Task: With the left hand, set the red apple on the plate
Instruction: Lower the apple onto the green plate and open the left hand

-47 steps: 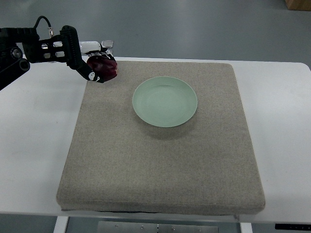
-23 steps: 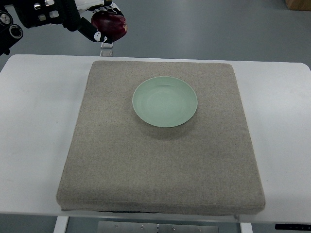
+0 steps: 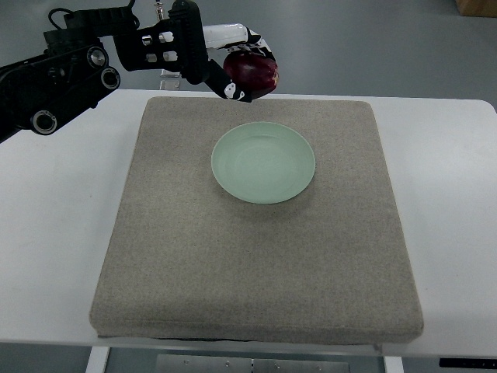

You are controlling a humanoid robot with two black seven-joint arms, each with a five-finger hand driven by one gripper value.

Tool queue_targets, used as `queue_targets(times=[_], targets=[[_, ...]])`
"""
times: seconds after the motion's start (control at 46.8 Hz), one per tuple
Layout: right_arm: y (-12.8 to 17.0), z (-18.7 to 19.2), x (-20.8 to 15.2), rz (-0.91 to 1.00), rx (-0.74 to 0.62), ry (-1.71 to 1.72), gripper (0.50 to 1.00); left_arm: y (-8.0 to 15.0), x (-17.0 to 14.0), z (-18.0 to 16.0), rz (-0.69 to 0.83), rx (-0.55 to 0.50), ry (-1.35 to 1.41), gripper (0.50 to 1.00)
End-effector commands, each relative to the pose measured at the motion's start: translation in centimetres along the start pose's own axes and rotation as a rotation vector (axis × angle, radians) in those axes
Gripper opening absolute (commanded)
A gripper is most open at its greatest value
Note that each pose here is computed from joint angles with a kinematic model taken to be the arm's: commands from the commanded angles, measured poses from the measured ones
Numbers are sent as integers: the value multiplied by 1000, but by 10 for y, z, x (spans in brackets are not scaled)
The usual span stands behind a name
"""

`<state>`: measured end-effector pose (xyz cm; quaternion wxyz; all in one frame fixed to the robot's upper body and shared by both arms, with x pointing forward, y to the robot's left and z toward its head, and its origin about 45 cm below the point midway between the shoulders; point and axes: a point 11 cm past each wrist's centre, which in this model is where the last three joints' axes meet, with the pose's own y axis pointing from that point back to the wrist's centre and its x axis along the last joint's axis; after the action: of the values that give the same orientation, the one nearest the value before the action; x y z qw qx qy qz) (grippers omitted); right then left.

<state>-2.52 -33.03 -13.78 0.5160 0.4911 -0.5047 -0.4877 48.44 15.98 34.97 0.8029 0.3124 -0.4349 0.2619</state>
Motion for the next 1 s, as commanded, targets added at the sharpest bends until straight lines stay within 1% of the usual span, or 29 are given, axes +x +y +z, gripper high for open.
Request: queue_targets(times=[0.0, 0.15, 0.342, 0.598, 0.833, 0.855, 0.876, 0.919, 0.94, 0.962, 0.983], targets=[[0, 0, 0, 0, 0, 0, 932, -7, -17, -1, -16, 2, -9, 500], [0, 0, 0, 0, 0, 0, 932, -17, -49, -2, -31, -3, 3, 500], [0, 0, 0, 0, 0, 0, 932, -20, -66, -10, -34, 19, -1, 500], [0, 0, 0, 0, 0, 0, 932, -26, -100, -14, -98, 33, -11, 500], [0, 0, 0, 1, 0, 0, 932, -26, -104, -15, -107, 35, -12, 500], [0, 0, 0, 0, 0, 0, 932, -26, -104, -15, -108, 35, -13, 510], [0, 0, 0, 0, 0, 0, 932, -26, -104, -15, -107, 35, -12, 576], [0, 0, 0, 0, 0, 0, 932, -26, -104, -16, -109, 35, -13, 730], [0, 0, 0, 1, 0, 0, 932, -26, -105, -16, -111, 35, -12, 792], [0, 0, 0, 0, 0, 0, 932, -26, -105, -15, -113, 34, -12, 837], [0, 0, 0, 1, 0, 0, 932, -26, -105, -15, -115, 34, -10, 865]])
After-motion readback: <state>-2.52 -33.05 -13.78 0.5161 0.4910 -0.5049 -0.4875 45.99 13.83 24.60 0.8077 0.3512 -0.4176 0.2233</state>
